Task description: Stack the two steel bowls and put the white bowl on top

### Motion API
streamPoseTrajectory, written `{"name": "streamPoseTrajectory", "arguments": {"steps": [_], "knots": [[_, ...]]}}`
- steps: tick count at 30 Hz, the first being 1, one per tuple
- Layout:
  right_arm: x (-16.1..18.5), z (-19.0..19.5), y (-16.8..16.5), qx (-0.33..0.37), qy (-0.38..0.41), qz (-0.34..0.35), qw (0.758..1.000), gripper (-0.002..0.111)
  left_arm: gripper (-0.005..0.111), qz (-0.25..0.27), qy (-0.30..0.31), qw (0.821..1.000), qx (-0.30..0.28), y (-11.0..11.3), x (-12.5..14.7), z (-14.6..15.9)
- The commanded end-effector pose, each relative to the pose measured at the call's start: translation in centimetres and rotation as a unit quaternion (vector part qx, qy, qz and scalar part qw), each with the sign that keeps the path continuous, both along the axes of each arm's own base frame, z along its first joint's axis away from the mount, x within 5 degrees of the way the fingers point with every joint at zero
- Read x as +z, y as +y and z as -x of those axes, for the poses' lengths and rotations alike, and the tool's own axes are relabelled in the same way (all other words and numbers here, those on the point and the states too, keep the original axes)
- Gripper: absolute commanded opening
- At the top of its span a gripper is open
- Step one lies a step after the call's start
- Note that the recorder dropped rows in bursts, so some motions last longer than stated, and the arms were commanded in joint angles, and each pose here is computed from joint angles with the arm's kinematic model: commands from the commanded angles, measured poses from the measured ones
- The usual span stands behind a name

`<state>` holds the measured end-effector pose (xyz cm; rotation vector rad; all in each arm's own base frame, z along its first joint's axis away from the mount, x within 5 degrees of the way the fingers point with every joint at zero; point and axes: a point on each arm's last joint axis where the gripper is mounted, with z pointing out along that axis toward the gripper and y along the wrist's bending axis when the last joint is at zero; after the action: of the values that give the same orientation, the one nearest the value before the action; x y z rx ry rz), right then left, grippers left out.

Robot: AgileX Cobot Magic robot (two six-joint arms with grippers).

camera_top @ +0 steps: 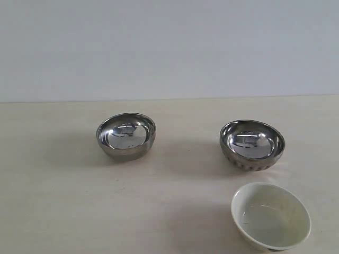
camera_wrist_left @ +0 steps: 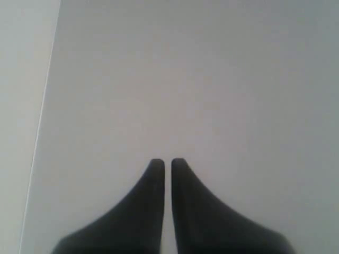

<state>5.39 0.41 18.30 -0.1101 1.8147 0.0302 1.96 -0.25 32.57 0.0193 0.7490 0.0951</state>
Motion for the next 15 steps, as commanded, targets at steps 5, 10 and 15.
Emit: {"name": "streamPoseTrajectory", "arguments": {"steps": [5, 10, 15], "knots": [[0.1, 0.0, 0.0, -0.002, -0.006, 0.001, 1.0, 0.0, 0.004, 0.027, 0.215, 0.976, 0.016, 0.8, 3.3, -4.9], [0.1, 0.0, 0.0, -0.002, -0.006, 0.001, 1.0, 0.0, 0.004, 0.043, 0.368, 0.928, 0.026, 1.4, 3.0, -9.1], [0.1, 0.0, 0.0, -0.002, -0.006, 0.001, 1.0, 0.0, 0.004, 0.086, 0.511, 0.855, 0.017, 1.7, 1.3, -12.8]]}}
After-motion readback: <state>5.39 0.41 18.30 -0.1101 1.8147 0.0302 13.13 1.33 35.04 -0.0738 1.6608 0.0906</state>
